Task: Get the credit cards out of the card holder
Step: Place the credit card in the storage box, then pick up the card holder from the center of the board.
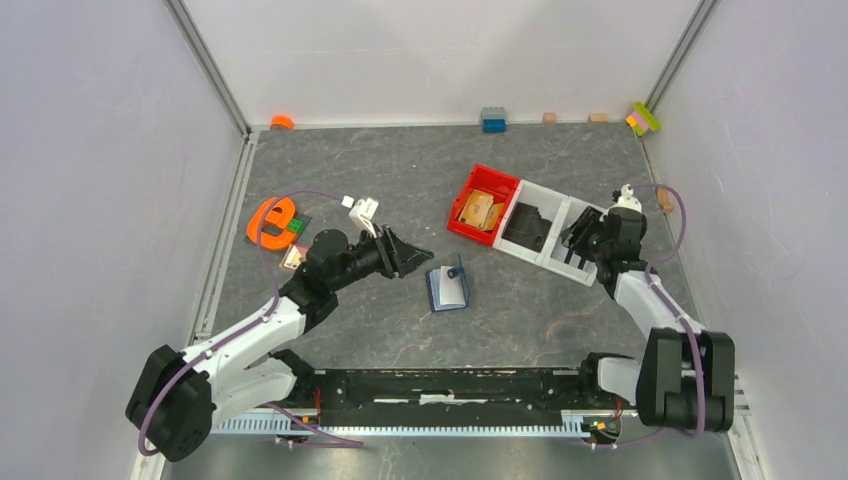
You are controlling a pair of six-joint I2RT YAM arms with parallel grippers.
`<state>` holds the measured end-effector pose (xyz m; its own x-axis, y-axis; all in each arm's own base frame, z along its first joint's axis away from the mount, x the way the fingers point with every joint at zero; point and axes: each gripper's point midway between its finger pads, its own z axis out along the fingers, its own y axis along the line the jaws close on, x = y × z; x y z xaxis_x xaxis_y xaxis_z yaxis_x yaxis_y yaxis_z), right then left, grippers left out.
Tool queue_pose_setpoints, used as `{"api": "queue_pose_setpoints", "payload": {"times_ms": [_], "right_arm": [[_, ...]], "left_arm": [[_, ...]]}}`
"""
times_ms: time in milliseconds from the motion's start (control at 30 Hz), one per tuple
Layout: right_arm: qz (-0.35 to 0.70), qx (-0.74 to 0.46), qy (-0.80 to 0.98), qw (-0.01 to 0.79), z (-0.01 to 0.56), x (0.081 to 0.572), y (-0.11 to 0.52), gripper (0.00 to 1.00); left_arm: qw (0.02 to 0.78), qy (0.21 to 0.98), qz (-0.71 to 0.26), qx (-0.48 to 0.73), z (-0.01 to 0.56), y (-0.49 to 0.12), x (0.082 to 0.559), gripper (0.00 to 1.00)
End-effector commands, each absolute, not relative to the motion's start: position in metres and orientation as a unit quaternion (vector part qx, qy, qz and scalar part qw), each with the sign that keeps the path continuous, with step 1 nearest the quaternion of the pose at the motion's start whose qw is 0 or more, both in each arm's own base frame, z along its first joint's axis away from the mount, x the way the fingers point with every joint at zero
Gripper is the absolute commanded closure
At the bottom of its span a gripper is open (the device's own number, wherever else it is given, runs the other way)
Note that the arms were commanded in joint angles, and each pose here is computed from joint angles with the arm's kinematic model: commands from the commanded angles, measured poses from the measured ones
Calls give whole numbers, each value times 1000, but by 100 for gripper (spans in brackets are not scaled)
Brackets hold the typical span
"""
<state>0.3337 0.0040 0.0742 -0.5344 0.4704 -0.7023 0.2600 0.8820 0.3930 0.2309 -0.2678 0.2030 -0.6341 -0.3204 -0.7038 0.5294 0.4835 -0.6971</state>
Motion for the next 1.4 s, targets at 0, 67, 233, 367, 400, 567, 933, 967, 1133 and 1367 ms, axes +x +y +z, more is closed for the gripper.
{"api": "queue_pose_setpoints", "payload": {"times_ms": [0, 67, 233, 367, 400, 567, 933, 967, 1133, 1367], "right_arm": [[138, 198, 819, 521, 125, 339, 3, 43], [162, 170, 807, 543, 141, 336, 14, 40], [262, 54, 782, 563, 169, 321, 73, 5], [281, -34, 785, 551, 175, 307, 124, 2], [279, -50, 788, 546, 175, 305, 133, 2], [314, -115, 778, 531, 175, 288, 175, 2], [324, -214, 801, 456, 141, 258, 263, 2], [311, -218, 810, 447, 134, 256, 269, 2], [212, -239, 853, 413, 96, 251, 292, 2], [21, -275, 880, 387, 67, 252, 297, 2]], "left_arm": [[437, 746, -494, 84, 207, -270, 237, 43], [428, 761, -482, 72, 199, -269, 241, 43], [397, 812, -426, 47, 170, -264, 255, 44], [383, 823, -416, 44, 159, -266, 259, 44], [382, 824, -416, 43, 159, -266, 259, 44], [379, 822, -422, 41, 162, -267, 257, 45], [384, 814, -436, -14, 185, -270, 270, 46], [388, 812, -437, -16, 187, -270, 271, 46], [451, 809, -377, -6, 179, -249, 286, 46], [479, 805, -350, -3, 183, -233, 284, 45]]}}
